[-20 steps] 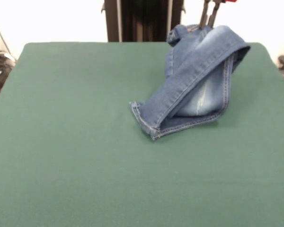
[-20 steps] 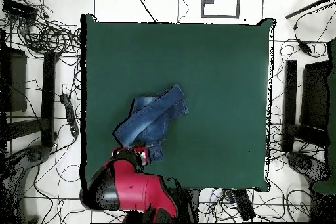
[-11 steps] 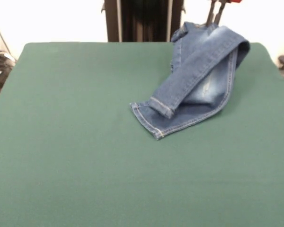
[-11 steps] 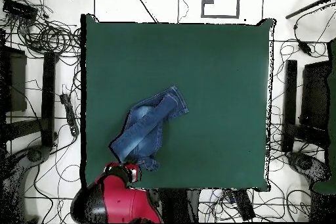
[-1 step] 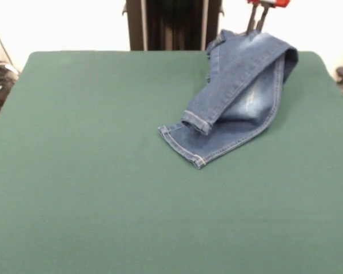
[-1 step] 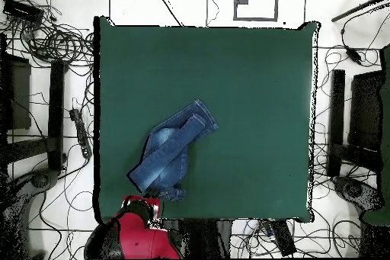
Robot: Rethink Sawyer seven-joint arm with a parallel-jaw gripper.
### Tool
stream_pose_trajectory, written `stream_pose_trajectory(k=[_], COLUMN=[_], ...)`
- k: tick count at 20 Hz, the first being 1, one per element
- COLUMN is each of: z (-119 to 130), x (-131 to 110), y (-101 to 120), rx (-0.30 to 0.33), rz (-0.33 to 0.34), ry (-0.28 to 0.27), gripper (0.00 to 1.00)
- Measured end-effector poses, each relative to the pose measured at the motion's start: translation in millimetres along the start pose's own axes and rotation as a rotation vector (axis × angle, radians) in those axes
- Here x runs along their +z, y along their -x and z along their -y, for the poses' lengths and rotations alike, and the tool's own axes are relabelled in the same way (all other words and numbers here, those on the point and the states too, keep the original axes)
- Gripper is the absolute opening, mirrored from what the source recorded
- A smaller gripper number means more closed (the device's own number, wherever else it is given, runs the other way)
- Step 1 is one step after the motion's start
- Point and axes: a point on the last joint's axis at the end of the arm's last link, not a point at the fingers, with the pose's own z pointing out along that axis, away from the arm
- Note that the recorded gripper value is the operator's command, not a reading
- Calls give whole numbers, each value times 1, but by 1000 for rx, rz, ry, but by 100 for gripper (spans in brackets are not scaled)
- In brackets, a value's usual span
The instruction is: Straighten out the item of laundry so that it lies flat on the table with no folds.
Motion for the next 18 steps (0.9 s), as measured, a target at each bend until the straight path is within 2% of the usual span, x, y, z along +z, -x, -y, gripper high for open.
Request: stream_pose_trajectory(k=[6, 10, 18], z=[7, 21, 49], x=[31, 46, 49], y=[-11, -14, -1], rx=[-23, -20, 19], rz=[38, 31, 17], ry=[-3, 2, 20], gripper=[0, 0, 0])
